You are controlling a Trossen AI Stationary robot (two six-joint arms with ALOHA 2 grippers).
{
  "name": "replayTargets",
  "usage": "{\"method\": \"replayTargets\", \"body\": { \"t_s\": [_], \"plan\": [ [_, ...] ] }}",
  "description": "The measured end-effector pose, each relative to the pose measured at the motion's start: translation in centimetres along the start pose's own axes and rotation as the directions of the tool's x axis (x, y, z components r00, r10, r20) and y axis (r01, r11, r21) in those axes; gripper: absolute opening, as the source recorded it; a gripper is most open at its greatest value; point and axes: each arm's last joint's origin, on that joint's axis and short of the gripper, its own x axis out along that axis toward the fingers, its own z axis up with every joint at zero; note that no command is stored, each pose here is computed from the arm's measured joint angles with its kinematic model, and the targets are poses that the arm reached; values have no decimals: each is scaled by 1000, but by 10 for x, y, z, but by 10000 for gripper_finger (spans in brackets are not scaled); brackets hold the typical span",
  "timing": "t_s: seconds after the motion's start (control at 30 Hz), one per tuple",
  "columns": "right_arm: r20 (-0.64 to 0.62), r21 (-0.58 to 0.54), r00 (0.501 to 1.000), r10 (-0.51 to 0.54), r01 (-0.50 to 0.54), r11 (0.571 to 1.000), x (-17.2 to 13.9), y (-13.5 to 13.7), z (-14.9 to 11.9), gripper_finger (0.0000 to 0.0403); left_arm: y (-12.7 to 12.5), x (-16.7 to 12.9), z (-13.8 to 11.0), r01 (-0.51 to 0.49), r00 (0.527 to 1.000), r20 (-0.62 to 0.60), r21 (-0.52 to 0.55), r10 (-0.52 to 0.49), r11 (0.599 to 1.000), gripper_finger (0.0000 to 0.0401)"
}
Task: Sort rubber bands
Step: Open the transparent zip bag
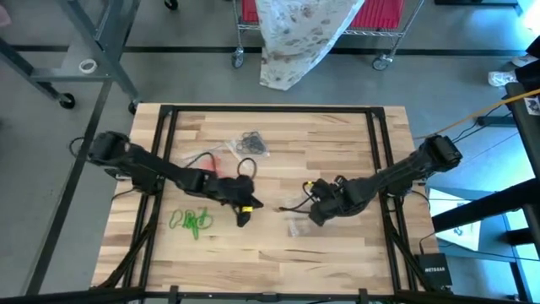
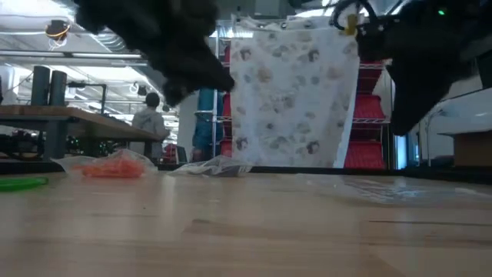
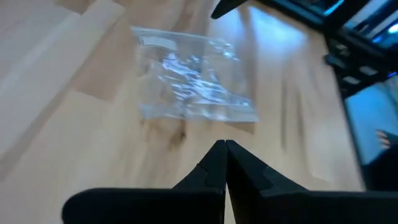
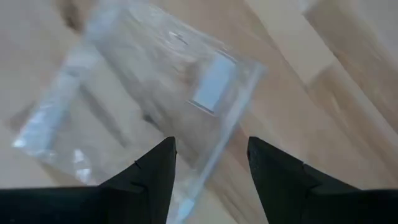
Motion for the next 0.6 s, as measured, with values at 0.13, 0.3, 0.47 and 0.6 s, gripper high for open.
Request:
{"method": "replayTargets", "body": {
  "t_s": [0.13,0.3,0.47,0.6],
  "plan": [
    [14,64,1000,-1,0,998,12,-3,-11,193,7,30,5,-46,998,-30,30,47,998,0],
    [8,193,999,33,-34,981,31,-7,-25,193,17,61,3,-65,994,-85,59,70,996,0],
    [9,333,991,131,-127,934,45,-7,-37,193,21,64,0,-29,986,-162,109,46,994,0],
    [31,390,979,200,-196,900,50,-3,-43,193,15,59,-3,-10,981,-191,158,41,987,0]
  ]
}}
